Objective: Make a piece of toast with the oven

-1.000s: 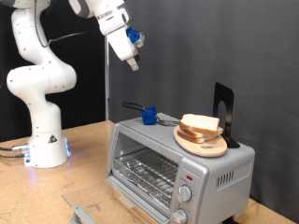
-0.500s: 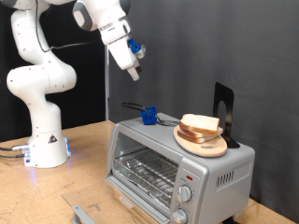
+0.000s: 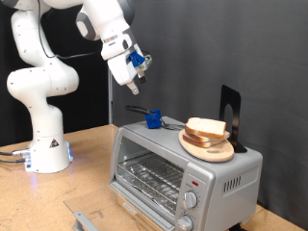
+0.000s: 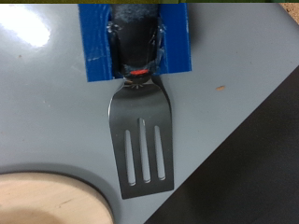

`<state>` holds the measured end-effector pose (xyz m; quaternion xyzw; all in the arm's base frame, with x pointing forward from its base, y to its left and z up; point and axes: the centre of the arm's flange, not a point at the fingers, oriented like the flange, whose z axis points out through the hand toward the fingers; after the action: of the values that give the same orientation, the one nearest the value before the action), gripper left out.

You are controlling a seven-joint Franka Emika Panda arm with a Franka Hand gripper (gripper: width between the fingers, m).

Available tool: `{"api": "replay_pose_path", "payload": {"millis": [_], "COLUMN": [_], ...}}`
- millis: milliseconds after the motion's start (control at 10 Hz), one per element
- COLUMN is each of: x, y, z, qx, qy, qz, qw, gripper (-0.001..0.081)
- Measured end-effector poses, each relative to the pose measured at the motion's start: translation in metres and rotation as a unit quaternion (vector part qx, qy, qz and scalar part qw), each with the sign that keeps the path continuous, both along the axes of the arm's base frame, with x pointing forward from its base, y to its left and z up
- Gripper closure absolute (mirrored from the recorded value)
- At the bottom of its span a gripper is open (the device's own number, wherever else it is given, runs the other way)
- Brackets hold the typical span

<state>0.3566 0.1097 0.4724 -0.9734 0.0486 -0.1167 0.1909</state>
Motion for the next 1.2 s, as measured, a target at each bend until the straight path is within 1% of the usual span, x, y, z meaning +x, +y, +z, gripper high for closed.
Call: {"api": "replay_pose_path", "payload": {"millis": [500,900,1200], "x": [0.008,0.016,0.019], "y": [0.013,0.019,0.024], "z": [-0.027,-0.050,-0.061], "qx": [-0.023,-0.031,-0.031], "qy": [-0.025,-0.028,-0.025], "qz": [-0.005,-0.008,-0.003], "qw": [0.9994,0.9991,0.9992], "gripper": [0.0124,0.0124,0.0124]}}
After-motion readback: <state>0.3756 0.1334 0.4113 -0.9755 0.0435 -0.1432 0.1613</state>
